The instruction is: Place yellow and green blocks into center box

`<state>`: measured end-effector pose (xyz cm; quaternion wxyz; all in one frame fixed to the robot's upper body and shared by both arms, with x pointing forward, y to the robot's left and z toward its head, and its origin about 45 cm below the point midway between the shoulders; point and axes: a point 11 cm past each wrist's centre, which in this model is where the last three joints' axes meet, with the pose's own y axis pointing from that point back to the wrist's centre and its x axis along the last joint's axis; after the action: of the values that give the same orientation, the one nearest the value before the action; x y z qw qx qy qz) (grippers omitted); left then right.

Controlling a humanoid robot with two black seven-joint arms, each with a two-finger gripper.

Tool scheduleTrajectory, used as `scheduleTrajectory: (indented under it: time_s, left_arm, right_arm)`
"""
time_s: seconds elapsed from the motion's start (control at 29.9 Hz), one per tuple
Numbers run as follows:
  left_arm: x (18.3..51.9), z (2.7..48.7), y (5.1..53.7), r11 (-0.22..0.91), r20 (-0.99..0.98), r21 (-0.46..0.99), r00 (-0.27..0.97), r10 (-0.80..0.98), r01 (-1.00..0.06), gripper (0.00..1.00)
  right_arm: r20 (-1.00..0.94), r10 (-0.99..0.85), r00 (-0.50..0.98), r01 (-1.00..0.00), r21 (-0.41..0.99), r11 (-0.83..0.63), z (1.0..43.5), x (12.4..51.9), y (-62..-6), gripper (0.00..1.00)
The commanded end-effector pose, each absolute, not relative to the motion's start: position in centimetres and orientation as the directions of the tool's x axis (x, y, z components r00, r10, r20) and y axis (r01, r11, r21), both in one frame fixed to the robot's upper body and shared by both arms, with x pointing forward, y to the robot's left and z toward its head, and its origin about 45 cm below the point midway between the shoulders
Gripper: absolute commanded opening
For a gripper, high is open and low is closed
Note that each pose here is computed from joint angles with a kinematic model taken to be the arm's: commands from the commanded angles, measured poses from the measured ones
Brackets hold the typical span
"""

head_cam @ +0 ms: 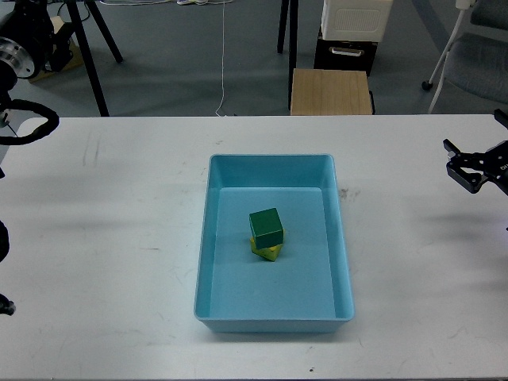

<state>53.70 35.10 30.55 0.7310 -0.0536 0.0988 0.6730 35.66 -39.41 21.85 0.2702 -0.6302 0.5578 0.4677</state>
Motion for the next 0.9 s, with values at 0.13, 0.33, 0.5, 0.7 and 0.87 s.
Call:
scheduleTrajectory:
  time_s: [0.13,0.33,0.5,0.7,0.87]
  left_arm:
    - [51.5,22.0,32.5,-0.033,-0.702,0.132,-0.117,0.702,-0.991,1.00]
    - [49.7,18.3,32.0,-0.088,-0.840,0.149,-0.173,0.515,-0.985,1.00]
    - [48.9,16.9,31.6,-0.101,-0.889,0.155,-0.183,0.420,-0.983,1.00]
    - [48.8,16.6,31.1,-0.084,-0.895,0.150,-0.171,0.411,-0.985,1.00]
    - [48.7,16.6,30.8,-0.074,-0.905,0.128,-0.147,0.400,-0.989,1.00]
  right_arm:
    - [-0.909,-0.415,-0.031,-0.964,0.137,-0.229,22.9,36.3,-39.0,0.99]
    - [-0.939,-0.342,-0.018,-0.973,0.095,-0.210,23.4,37.2,-38.1,0.99]
    - [-0.987,-0.150,-0.055,-0.991,0.073,-0.115,22.7,38.8,-37.7,0.99]
    - [-0.986,-0.037,-0.162,-0.986,0.161,0.028,19.0,41.4,-38.1,0.99]
    - [-0.988,0.019,-0.155,-0.988,0.155,-0.010,17.5,42.5,-36.1,0.99]
